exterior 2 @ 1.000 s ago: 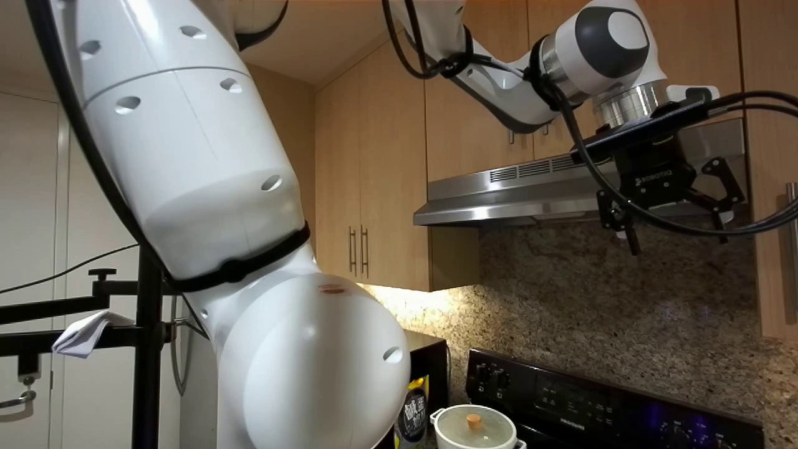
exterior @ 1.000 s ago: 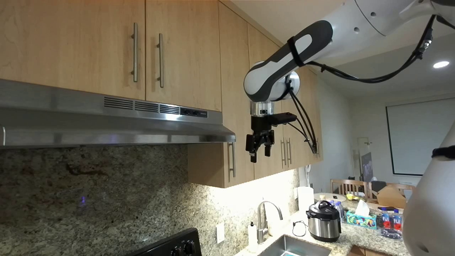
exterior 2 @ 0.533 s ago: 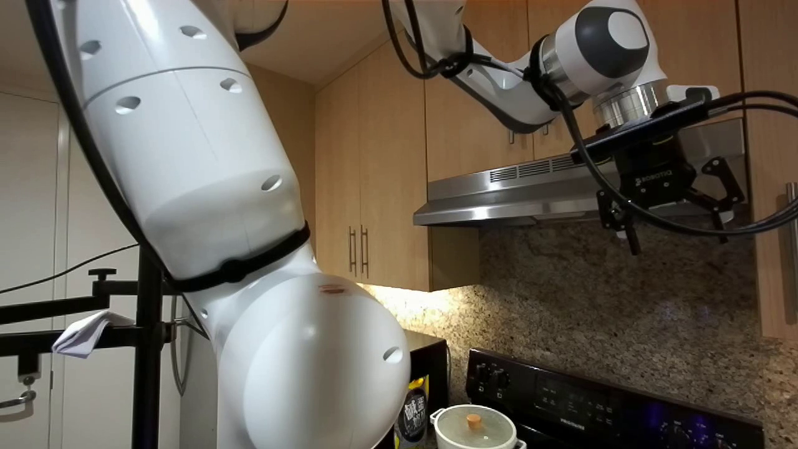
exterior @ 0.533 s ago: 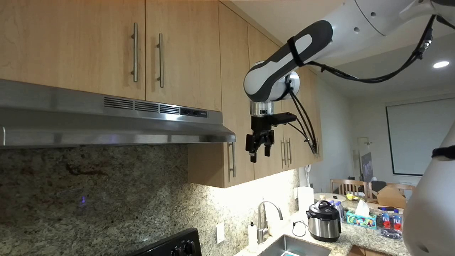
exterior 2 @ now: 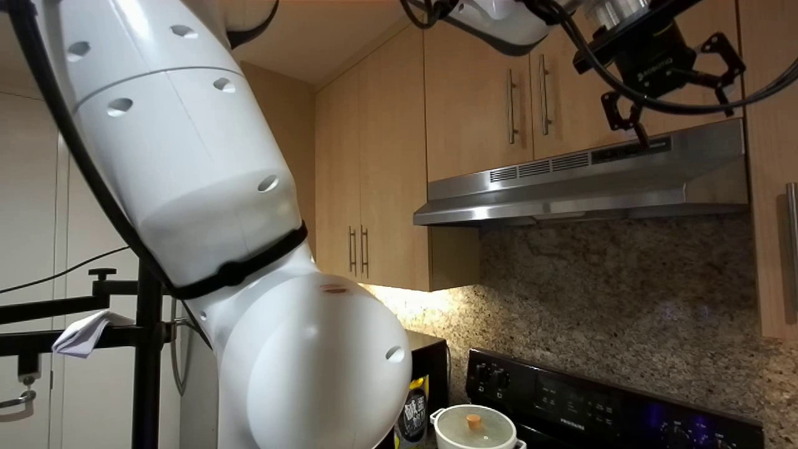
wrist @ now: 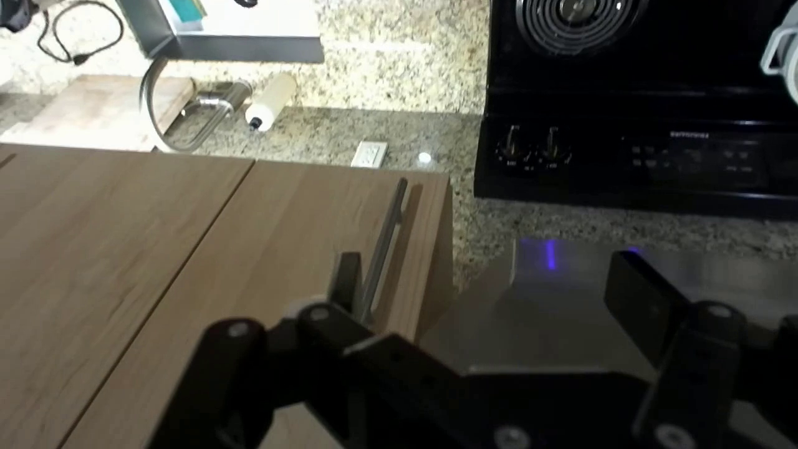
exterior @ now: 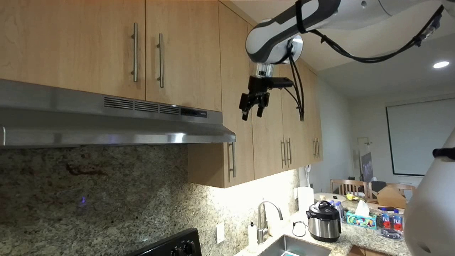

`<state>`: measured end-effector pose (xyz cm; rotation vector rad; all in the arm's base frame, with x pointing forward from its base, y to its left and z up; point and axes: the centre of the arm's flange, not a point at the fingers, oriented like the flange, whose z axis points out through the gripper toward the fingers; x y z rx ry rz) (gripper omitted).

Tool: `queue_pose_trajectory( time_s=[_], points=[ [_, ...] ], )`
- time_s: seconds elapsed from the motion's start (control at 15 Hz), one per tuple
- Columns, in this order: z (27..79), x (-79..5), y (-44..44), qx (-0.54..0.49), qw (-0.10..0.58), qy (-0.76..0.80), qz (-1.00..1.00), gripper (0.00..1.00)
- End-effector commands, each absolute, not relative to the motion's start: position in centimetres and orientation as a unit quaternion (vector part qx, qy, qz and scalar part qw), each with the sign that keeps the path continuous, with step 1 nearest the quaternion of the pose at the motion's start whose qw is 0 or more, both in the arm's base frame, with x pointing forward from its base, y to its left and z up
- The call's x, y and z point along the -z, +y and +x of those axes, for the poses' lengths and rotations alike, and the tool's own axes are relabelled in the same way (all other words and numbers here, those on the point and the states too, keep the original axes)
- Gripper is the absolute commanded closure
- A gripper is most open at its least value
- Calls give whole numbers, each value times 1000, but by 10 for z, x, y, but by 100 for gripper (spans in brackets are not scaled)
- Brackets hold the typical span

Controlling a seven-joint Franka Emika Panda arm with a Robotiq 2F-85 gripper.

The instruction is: Open the right cabinet door above the hood of the stove

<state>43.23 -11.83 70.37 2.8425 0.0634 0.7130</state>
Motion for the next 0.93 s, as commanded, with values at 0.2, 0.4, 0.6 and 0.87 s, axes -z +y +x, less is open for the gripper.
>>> queue_pose_trajectory(
  time_s=[0.2,0.4,0.6,0.87],
  points=[
    [453,-768,-89,-315,79,42,945,0],
    [466,-787,-72,-354,75,51,931,0],
    [480,-802,-53,-376,88,65,920,0],
    [482,-826,-28,-406,93,91,905,0]
  ],
)
